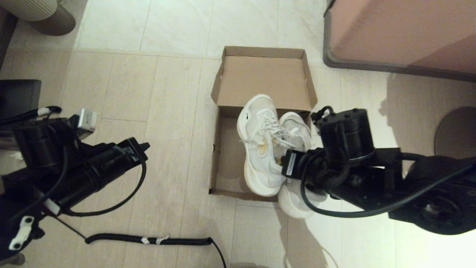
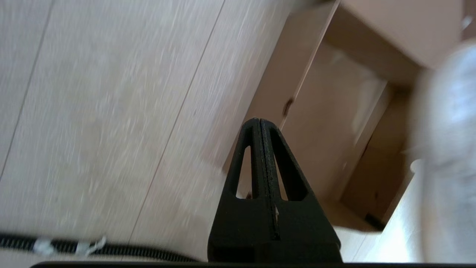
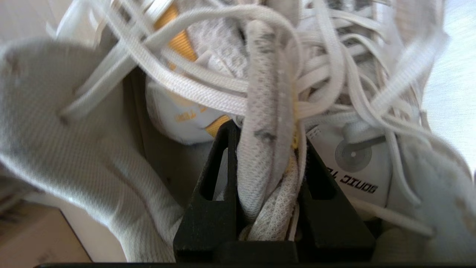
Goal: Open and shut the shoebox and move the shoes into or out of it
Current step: Put the shoes into the shoe box
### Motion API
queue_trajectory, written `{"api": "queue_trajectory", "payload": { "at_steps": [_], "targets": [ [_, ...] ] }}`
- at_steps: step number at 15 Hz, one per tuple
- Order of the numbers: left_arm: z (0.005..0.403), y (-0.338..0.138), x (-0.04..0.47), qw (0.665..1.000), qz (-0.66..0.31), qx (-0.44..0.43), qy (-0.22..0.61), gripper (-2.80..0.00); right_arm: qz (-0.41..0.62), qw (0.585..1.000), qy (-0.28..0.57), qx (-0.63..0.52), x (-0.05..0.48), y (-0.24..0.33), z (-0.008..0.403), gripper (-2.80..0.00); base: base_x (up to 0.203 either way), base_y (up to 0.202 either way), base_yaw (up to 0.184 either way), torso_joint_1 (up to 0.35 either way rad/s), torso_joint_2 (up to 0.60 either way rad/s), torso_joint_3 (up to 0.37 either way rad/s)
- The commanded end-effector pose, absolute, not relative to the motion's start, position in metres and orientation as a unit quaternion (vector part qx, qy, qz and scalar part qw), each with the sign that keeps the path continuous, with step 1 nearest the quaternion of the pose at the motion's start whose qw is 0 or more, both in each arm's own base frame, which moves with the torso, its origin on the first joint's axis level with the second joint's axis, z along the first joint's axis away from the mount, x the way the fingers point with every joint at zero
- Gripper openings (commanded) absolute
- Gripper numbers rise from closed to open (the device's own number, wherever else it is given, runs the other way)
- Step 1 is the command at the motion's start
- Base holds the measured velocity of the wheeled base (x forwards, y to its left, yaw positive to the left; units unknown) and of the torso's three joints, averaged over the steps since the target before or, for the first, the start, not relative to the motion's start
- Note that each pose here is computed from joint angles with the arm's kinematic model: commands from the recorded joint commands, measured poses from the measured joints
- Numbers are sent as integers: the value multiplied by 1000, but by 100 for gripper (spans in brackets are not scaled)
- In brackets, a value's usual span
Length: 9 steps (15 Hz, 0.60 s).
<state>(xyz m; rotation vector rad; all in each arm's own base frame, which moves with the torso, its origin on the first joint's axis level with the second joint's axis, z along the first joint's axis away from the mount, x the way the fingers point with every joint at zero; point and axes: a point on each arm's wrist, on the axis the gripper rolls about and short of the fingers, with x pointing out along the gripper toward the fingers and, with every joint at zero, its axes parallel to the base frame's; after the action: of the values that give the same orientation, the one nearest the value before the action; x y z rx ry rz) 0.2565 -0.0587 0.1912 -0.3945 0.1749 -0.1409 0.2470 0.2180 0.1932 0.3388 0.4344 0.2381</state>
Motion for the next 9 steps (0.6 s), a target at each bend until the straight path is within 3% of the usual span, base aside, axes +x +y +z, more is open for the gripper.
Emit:
{"api": "queue_trajectory", "payload": {
  "at_steps": [1, 9],
  "targets": [
    [199, -59, 258, 975, -73, -199, 72, -280, 108, 954, 239, 143, 268, 238, 147, -280, 0, 0, 0, 0, 0, 0],
    [197, -57, 247, 974, -72, -200, 74, -280, 106, 972, 180, 109, 327, 254, 63, -280, 0, 0, 0, 0, 0, 0]
  ]
}}
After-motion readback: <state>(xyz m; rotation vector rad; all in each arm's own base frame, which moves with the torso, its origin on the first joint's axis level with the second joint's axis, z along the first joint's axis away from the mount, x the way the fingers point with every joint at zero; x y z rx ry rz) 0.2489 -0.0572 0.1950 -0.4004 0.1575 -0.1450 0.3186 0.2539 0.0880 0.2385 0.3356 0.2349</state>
